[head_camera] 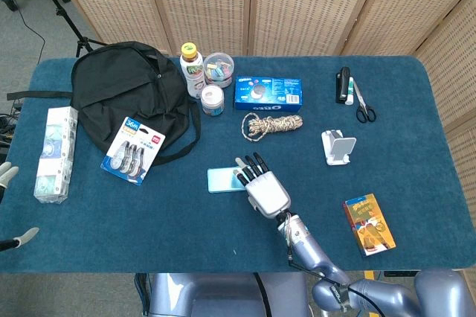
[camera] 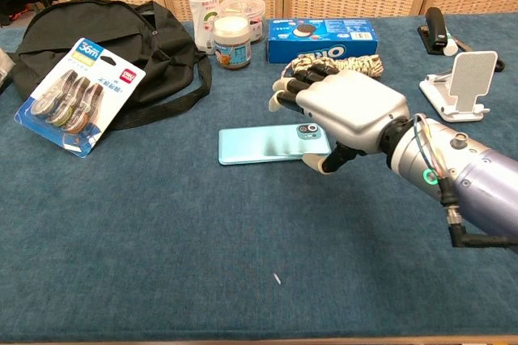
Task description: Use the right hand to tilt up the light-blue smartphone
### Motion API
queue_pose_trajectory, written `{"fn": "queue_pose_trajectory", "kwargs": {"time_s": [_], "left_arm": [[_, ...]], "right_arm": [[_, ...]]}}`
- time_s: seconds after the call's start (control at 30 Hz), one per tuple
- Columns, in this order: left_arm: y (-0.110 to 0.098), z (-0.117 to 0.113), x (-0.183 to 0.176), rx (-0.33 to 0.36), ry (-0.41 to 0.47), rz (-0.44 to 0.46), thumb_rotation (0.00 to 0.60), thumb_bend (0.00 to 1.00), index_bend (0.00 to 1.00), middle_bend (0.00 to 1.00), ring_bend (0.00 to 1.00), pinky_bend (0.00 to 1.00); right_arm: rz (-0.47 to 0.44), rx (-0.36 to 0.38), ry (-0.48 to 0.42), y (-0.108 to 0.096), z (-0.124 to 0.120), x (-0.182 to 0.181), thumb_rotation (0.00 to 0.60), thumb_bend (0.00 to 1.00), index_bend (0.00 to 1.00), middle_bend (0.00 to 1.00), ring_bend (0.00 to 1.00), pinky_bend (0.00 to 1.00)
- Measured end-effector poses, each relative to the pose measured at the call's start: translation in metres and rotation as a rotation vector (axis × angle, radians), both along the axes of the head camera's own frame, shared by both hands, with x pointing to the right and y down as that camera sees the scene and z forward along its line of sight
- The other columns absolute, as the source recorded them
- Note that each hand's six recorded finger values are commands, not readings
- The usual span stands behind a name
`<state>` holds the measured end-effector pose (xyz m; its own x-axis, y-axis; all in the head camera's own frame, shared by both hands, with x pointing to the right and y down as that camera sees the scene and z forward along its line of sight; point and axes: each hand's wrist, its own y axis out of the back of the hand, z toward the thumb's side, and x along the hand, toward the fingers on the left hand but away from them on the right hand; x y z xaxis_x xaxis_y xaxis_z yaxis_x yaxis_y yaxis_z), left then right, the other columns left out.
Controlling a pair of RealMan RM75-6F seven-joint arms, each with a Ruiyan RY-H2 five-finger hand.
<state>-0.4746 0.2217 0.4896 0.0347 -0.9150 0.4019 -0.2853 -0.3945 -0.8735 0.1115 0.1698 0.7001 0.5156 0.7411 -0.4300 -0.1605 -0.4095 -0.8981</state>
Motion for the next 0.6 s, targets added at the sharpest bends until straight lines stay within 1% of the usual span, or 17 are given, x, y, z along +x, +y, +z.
{"fn": "queue_pose_trajectory", "kwargs": {"time_s": [0.13, 0.3, 0.6], "left_arm": [[0.001, 0.003, 0.001, -0.015, -0.004, 0.005, 0.600, 0.00, 0.00, 0.00, 0.00, 0.00], [0.000, 0.005, 0.002, -0.018, -0.008, 0.007, 0.600, 0.00, 0.00, 0.00, 0.00, 0.00], [-0.001, 0.005, 0.002, -0.018, -0.010, 0.005, 0.600, 0.00, 0.00, 0.00, 0.00, 0.00]], "right_arm": [[-0.017, 0.009, 0.043, -0.005, 0.011, -0.003, 0.600, 0.41, 0.18, 0.02, 0.00, 0.00], [-0.019, 0.001, 0.075, -0.006, 0.022, -0.006, 0.600, 0.40, 0.18, 0.02, 0.00, 0.00], [-0.028, -0.013, 0.071, 0.002, 0.029, -0.014, 0.600, 0.40, 0.18, 0.02, 0.00, 0.00]]}}
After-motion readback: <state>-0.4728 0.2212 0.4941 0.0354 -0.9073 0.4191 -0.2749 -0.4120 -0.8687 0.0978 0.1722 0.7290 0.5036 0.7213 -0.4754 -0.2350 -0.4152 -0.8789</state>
